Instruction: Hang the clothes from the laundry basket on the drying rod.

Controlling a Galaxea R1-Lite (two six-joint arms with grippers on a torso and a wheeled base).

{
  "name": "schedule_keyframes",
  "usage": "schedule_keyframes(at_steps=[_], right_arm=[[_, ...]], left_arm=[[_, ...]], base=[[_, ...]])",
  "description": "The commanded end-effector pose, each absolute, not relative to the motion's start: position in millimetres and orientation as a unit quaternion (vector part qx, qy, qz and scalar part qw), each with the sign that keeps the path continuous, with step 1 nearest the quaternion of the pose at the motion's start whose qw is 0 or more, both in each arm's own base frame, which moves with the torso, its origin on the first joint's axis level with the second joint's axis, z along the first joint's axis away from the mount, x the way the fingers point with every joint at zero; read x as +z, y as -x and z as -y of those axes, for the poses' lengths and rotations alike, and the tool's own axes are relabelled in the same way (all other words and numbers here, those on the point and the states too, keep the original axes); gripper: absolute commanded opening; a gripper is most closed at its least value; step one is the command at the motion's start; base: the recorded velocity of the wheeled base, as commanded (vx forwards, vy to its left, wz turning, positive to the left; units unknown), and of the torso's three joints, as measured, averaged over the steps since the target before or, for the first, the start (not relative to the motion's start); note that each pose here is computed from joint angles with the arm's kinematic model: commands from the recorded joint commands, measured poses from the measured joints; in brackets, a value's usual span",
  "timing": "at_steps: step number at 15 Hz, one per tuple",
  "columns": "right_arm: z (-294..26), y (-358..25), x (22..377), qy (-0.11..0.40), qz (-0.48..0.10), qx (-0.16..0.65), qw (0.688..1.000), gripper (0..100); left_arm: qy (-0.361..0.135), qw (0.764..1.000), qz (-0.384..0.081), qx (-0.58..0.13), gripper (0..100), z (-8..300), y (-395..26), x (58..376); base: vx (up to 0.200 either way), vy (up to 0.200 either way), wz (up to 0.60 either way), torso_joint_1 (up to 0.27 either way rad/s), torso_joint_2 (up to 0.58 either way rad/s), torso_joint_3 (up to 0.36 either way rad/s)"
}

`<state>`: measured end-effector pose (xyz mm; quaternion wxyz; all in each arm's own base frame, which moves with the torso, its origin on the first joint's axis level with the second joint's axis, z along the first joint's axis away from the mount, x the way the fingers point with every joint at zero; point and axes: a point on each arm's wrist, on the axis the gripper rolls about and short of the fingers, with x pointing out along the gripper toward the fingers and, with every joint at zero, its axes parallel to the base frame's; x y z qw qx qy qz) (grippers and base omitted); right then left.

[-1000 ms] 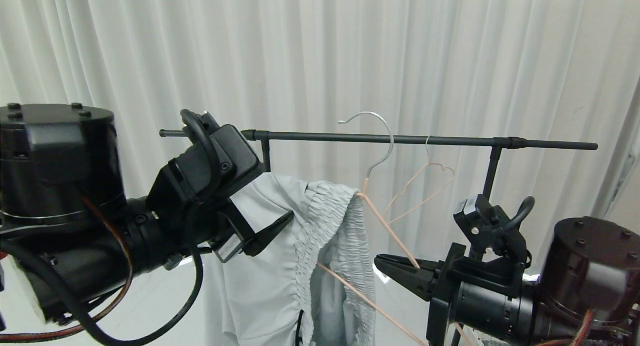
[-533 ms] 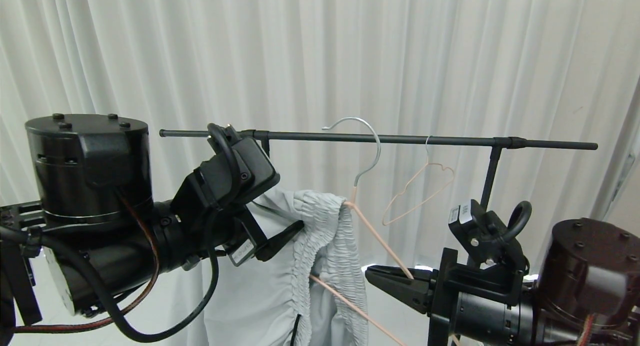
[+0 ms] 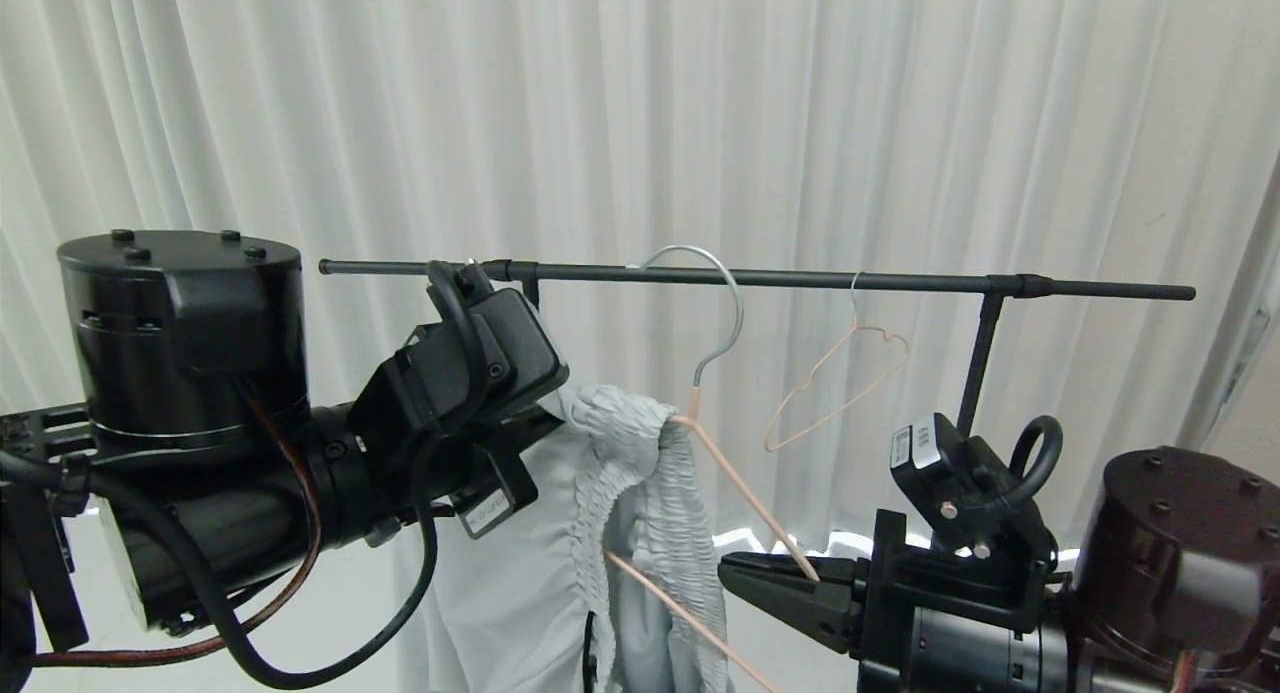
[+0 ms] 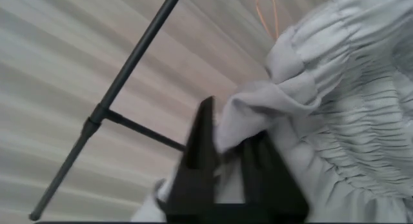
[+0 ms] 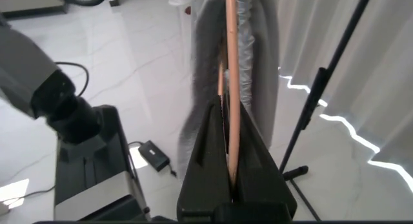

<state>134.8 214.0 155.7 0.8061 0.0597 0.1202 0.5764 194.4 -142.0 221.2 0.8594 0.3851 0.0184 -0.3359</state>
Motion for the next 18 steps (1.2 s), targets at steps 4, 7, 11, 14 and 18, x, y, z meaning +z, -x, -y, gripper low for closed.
schedule_keyframes(at_steps=[4,7,11,14,18], right_arm=[[-214.4,-134.1,156.9,-0.061,-0.119,0.592,0.795,0],[-210.3,-140.8,158.1,-0.064,-0.117,0.580,0.804,0],[-209.1,-142.7,157.3,-0.064,-0.118,0.576,0.807,100],[-207.9,-144.4,158.2,-0.065,-0.115,0.572,0.810,100],[-192.2,-165.6,169.1,-0.063,-0.083,0.533,0.840,100]], left_arm=[[-0.391,0.849,-0.014,-0.355,0,142.6,-193.9,217.2],[-0.391,0.849,-0.016,-0.356,0,139.7,-190.0,215.3],[-0.390,0.854,-0.014,-0.344,0,135.3,-192.6,216.6],[-0.388,0.860,-0.001,-0.331,0,133.7,-194.4,215.5],[-0.396,0.876,-0.032,-0.274,0,122.6,-199.5,209.6]], base=[[0.000,0.000,0.00,0.000,0.00,0.000],[0.000,0.000,0.00,0.000,0.00,0.000],[0.000,0.000,0.00,0.000,0.00,0.000],[0.000,0.000,0.00,0.000,0.00,0.000],[0.000,0.000,0.00,0.000,0.00,0.000]])
